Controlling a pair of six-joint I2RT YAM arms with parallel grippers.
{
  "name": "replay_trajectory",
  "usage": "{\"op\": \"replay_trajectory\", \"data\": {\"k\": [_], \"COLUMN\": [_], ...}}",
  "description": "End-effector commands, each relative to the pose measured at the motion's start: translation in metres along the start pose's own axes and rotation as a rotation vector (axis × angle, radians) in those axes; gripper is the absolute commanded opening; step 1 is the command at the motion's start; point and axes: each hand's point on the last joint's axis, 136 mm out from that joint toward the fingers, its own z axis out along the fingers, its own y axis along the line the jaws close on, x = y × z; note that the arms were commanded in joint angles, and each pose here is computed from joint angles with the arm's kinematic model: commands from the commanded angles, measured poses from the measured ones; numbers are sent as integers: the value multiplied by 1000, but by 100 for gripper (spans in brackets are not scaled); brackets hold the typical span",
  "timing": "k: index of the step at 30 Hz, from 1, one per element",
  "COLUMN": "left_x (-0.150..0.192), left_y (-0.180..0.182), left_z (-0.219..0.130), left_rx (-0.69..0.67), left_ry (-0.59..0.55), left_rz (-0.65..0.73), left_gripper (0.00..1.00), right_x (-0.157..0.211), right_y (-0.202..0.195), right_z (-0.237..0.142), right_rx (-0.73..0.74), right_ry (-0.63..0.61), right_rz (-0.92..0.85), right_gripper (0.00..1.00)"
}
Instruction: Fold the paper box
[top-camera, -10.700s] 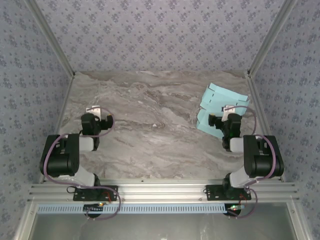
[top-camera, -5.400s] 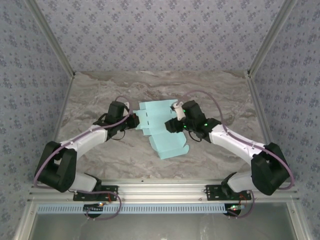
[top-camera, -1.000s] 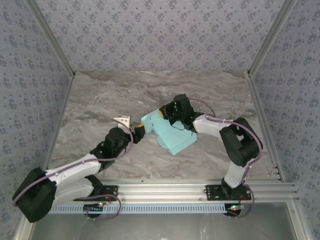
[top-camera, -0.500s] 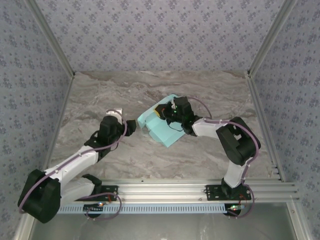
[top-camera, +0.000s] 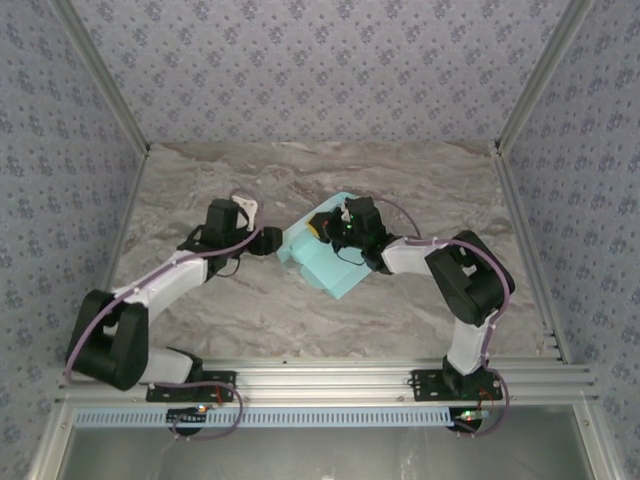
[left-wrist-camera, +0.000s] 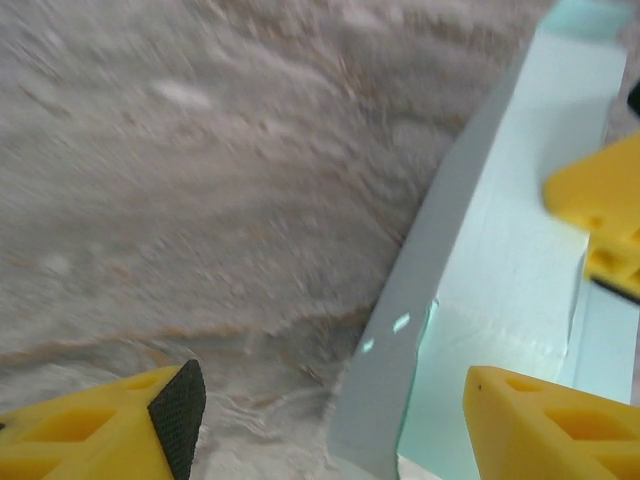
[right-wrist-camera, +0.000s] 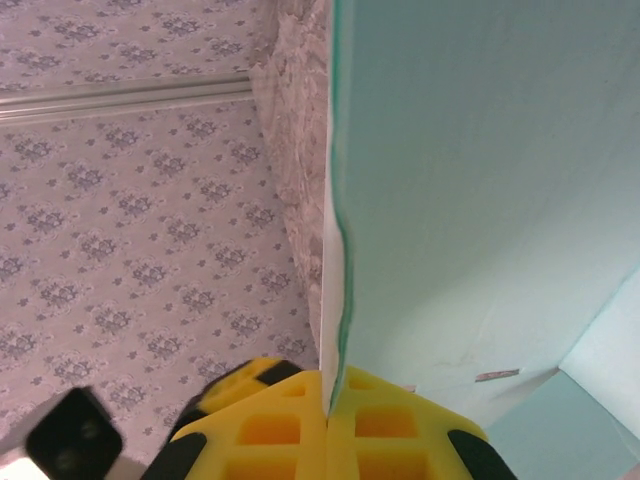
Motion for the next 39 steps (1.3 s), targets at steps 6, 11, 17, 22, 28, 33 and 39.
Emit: {"op": "replay_trajectory", "data": {"k": [6,11,17,22,28,33,39], "left_x": [-6,7,20,25,17,18,26], "left_y": [-30,-17,-14,-24,-38,-54,-59], "left_z": [-1,4,19,28,27,11,-11], "left_rx": [119,48,10,11,0,58,130], "left_ry": [63,116,182,208,178,95,-52], "left_rz": [62,87,109,140,161,167,174], "left_gripper": [71,71,70,70,69,70,77], "right_x": [1,0,-1,-1,-2,-5,-10], "right_y": [-5,-9,-11,-11,-11,-8,-11], "right_z": [5,7,10,10,12,9,4], "right_rx": [5,10,10,-7,-30,-75,-102], "right_ry": [15,20,19,15,11,4,2], "right_rz": [5,10,17,35,52,33,2], "right_gripper": [0,0,0,0,0,0,0]}}
